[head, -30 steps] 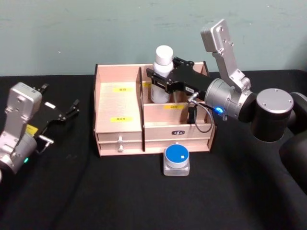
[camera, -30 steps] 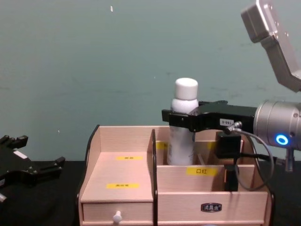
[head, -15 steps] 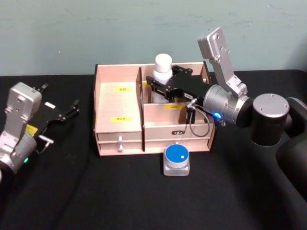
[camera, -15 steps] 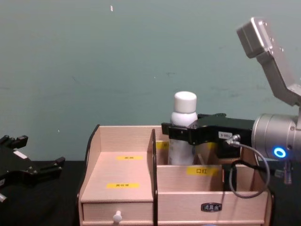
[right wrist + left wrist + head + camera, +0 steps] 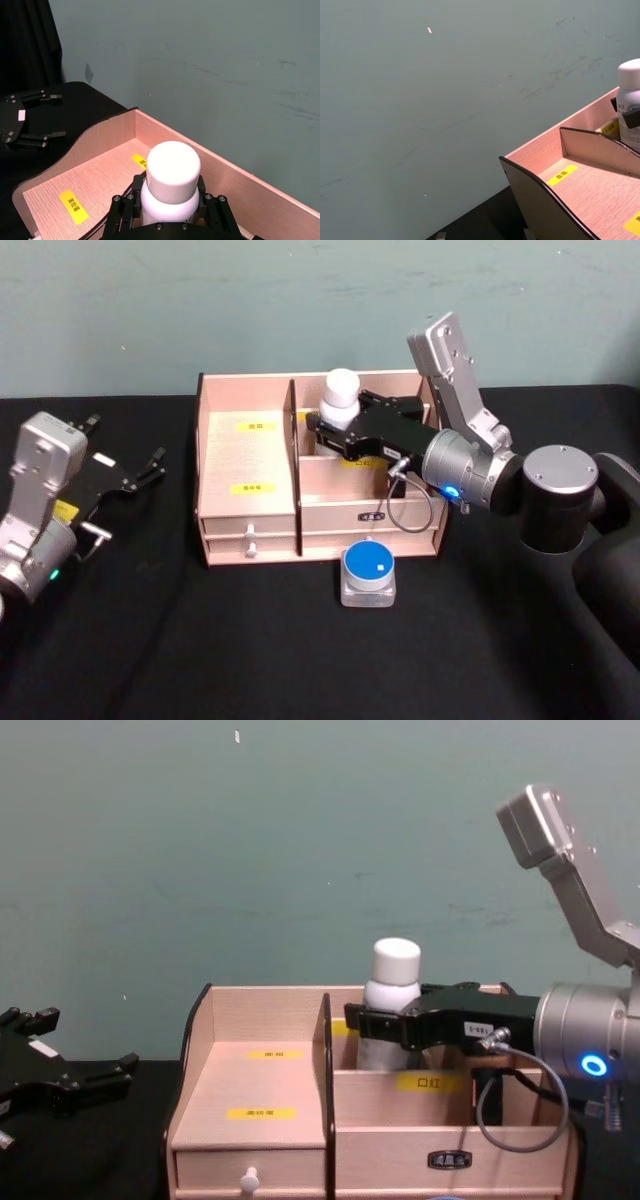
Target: Pick up the facial cleanser and watermelon frost from the table and place them into the tiered storage box.
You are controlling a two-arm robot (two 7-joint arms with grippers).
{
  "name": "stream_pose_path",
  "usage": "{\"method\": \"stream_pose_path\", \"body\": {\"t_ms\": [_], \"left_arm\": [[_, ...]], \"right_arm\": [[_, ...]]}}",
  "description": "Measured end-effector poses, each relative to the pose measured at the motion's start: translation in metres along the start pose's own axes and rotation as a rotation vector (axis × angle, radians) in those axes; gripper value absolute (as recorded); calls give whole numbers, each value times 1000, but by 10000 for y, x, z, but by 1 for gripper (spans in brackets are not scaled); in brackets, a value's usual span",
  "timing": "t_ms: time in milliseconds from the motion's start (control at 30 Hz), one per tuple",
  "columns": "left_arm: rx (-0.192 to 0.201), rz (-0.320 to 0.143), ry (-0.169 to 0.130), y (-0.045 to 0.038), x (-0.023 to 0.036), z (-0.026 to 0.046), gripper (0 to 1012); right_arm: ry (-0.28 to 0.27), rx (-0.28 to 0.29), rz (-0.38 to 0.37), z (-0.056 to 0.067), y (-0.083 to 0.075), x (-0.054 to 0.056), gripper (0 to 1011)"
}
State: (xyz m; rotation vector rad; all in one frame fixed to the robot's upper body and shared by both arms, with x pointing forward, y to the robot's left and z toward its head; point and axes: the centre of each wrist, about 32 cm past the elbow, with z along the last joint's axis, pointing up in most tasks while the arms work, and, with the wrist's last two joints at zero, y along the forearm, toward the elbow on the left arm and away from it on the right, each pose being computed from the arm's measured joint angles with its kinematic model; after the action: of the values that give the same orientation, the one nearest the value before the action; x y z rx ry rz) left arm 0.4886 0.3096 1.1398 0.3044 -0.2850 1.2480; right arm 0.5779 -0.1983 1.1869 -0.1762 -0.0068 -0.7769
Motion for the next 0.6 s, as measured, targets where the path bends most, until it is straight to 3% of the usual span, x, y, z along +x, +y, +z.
{"method": "stream_pose_path", "body": {"t_ms": [600], "left_arm": [[0, 0, 0, 0, 0, 0, 1001]], "right_arm": [[-1, -2, -1, -1, -2, 2, 635]]}}
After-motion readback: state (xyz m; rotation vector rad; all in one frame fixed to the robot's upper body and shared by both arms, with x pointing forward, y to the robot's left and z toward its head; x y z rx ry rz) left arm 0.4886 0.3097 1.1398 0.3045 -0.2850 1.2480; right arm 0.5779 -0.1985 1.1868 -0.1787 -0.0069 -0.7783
